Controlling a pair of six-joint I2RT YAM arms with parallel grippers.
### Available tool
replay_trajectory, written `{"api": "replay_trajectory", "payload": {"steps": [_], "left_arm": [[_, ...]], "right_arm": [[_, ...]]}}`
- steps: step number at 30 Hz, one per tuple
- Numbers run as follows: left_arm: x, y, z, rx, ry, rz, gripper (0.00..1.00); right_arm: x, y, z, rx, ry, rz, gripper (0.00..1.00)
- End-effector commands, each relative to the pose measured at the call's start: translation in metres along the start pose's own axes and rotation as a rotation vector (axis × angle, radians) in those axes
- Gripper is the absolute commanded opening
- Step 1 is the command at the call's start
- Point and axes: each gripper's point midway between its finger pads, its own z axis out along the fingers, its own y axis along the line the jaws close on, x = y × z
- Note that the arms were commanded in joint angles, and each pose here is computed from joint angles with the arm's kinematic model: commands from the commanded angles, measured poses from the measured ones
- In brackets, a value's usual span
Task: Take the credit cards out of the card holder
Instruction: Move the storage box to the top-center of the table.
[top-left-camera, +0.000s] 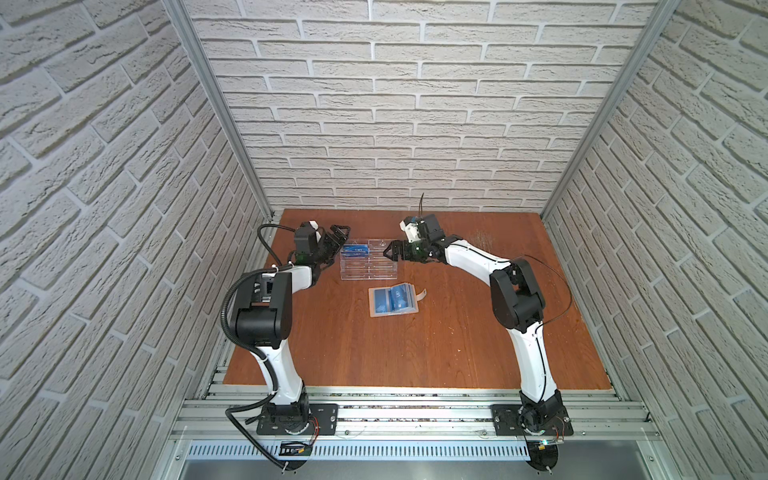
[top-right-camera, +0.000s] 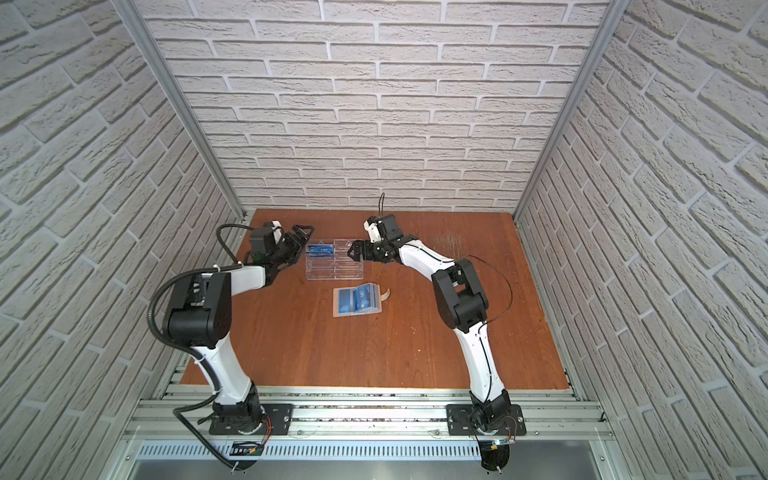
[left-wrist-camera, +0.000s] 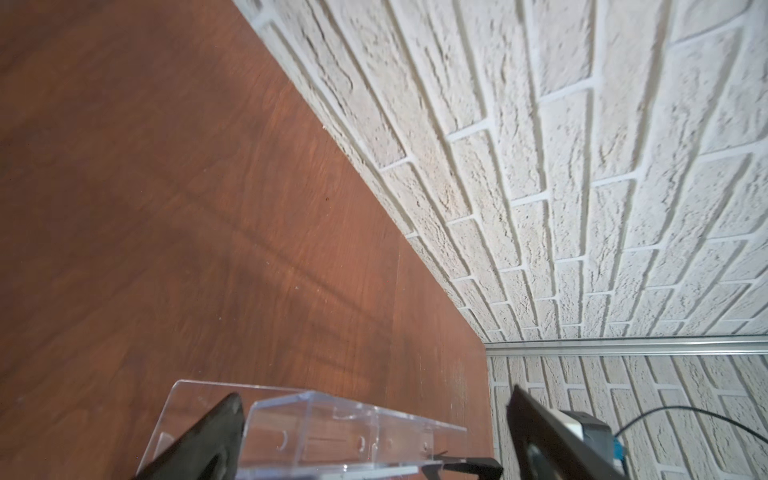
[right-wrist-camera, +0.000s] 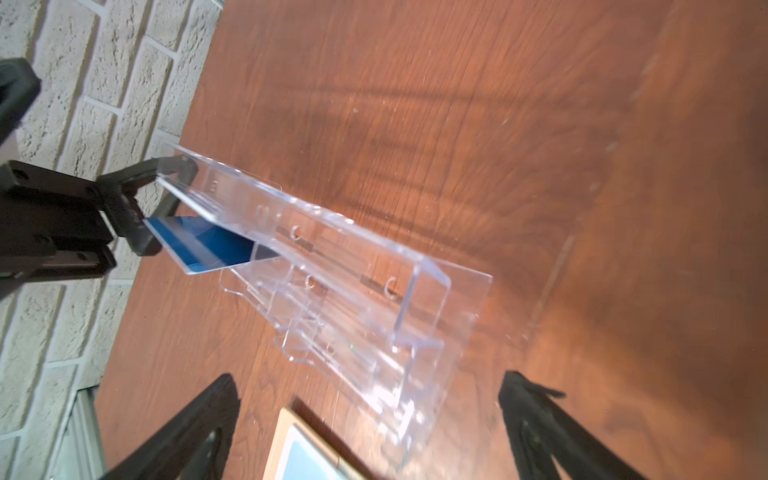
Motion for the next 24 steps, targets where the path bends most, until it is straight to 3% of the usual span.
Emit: {"api": "replay_trajectory", "payload": {"steps": [1,10,24], "left_arm": [[-0.009,-0.005,-0.018,-0.015,-0.018,0.013,0.98],[0.006,-0.007,-0.023,-0.011,0.039,-0.062,0.98],[0.026,-0.025,-0.021,0.009,0.105,-0.048,0.98]], "right_arm": [[-0.017,0.012,-0.035,0.065,-0.062,-0.109,0.99],[-0.013,0.021,-0.04,0.086,-0.048,-0.123,0.99],[0.002,0.029,-0.038,0.098,-0.018,-0.122,1.0]]}}
